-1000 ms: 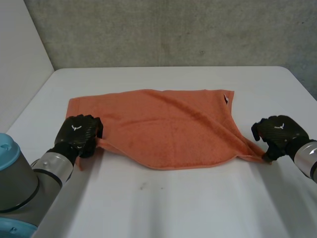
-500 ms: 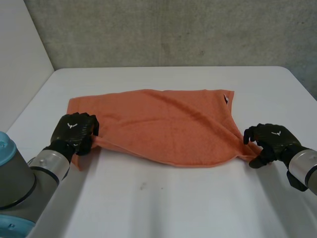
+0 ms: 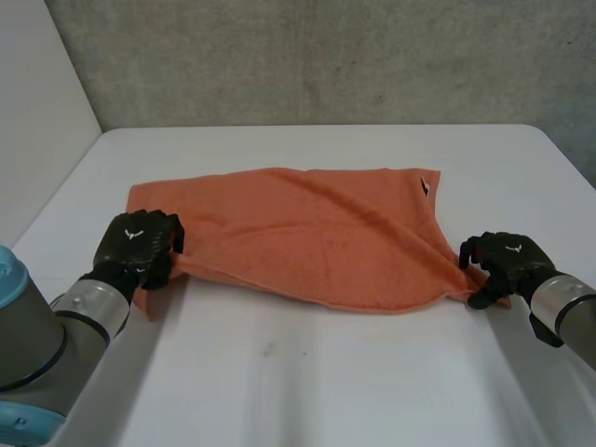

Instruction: Fold the laundry

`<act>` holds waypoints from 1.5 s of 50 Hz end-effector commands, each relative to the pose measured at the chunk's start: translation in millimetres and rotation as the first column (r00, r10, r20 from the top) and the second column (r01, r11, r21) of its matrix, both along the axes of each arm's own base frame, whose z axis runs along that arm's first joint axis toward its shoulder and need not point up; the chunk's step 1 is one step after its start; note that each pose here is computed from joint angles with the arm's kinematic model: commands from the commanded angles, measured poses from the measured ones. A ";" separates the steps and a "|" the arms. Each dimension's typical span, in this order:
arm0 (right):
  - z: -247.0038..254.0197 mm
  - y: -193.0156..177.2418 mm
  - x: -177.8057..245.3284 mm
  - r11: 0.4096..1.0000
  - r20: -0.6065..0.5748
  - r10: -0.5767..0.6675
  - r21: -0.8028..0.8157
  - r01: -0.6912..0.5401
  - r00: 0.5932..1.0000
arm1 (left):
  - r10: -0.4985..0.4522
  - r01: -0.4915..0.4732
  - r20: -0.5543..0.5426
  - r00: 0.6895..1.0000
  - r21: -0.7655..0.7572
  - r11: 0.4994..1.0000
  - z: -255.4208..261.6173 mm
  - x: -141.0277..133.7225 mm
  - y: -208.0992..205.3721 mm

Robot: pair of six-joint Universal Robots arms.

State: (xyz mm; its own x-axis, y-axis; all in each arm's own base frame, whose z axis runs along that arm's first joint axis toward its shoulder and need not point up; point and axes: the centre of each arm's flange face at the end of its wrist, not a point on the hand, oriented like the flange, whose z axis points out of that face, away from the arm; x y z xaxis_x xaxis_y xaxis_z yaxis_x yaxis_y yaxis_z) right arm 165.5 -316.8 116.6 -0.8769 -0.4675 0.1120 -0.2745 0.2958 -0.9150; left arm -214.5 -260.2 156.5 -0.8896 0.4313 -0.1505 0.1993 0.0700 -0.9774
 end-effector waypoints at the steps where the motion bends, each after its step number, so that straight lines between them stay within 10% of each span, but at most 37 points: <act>1: -6.0 -4.5 6.7 1.000 -0.006 0.012 0.006 -0.012 1.000 | 0.005 -0.005 -0.001 1.000 -0.001 1.000 0.3 1.0 -1.1; 75: 66.9 -18.2 -37.6 0.963 -0.023 -0.165 -0.222 0.156 0.986 | 0.185 -0.206 0.115 0.976 0.213 0.955 -21.6 26.6 21.8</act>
State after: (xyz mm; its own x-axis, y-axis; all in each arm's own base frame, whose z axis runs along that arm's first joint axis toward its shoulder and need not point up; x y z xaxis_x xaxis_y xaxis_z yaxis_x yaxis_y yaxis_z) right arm 125.2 -337.9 181.6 -0.9347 -0.2687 0.2324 -0.2752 0.1337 -0.9521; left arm -191.1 -234.8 121.9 -0.9389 0.3113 -0.1468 0.2631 0.3741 -0.8893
